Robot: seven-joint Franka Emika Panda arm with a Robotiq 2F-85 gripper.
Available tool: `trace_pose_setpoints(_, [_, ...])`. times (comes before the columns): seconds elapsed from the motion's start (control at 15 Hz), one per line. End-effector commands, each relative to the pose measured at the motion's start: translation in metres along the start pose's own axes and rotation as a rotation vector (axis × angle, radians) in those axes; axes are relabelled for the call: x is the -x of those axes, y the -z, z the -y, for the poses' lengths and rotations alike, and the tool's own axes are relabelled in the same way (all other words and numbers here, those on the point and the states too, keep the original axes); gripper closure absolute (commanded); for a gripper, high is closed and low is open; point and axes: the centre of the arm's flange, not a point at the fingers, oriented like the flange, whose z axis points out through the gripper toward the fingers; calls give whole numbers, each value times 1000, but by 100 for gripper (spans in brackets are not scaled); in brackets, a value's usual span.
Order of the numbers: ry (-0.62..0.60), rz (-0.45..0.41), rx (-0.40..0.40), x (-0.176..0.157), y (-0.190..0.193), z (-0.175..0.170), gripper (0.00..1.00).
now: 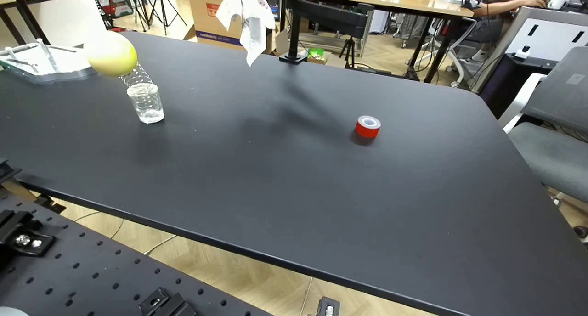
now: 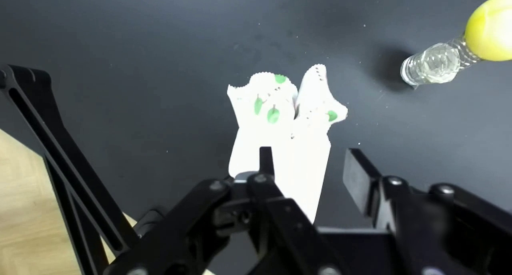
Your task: Hang the white cloth on the black stand
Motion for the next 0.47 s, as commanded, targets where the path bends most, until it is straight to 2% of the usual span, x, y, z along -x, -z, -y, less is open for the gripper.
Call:
trace_pose_setpoints(0.0, [5, 35, -9, -3, 6, -3, 19])
trace_pose_setpoints(0.2, [-9, 52, -39, 5, 7, 3, 1])
trace_pose_setpoints(0.4, [13, 89, -56, 23, 5, 14, 0])
